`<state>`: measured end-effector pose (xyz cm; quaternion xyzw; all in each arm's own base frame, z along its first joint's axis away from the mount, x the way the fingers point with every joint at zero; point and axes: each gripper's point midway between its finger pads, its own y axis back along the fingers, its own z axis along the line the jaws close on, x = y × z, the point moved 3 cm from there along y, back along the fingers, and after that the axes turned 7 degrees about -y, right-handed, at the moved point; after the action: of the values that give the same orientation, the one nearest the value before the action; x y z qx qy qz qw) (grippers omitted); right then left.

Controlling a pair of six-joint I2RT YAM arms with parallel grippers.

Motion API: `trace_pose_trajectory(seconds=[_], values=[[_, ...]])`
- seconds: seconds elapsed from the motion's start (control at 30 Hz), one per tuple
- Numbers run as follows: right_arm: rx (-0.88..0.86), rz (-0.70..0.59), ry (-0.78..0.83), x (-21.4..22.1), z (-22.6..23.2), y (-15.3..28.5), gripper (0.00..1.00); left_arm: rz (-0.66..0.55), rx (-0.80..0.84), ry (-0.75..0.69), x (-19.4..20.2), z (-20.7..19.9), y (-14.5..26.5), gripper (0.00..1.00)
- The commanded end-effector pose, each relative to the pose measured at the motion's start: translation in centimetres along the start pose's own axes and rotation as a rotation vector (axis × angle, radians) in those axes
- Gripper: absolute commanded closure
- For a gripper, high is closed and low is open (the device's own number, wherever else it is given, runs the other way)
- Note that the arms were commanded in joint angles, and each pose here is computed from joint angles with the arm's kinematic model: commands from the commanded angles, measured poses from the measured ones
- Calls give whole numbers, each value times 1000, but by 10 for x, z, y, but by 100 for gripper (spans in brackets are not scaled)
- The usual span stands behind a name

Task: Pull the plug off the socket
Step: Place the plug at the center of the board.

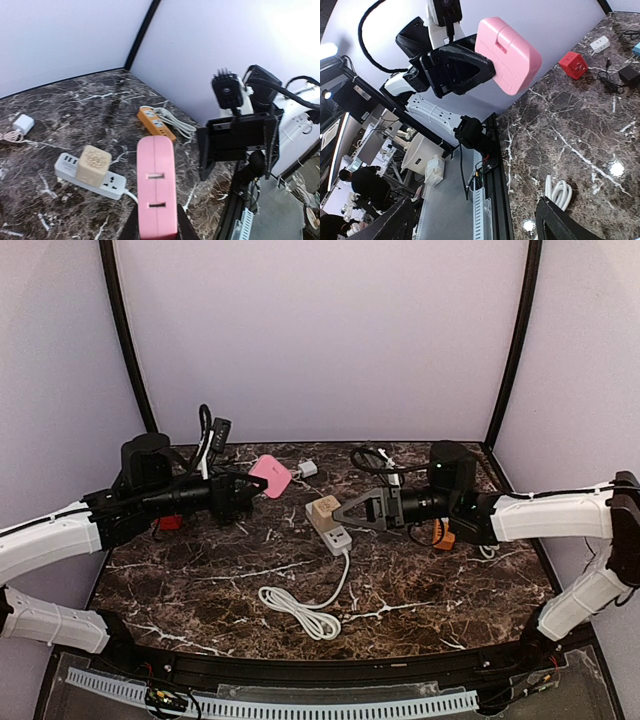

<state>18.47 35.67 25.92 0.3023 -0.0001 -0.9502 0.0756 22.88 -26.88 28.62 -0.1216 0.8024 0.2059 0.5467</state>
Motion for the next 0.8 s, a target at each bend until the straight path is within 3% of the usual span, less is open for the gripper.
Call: trace_pose_trajectory(seconds=[0.0,0.17,0.5,0.77], values=[[135,-15,114,-8,3,14,16,14,-257,-17,-9,32,20,99],[191,-32,141,-9,1,24,14,77,-515,-5,-5,72,37,99],[286,-65,195,-12,0,37,9,350,-800,-43,19,128,29,99],[426,-79,274,-15,-1,52,5,510,-1039,-10,45,184,58,99]])
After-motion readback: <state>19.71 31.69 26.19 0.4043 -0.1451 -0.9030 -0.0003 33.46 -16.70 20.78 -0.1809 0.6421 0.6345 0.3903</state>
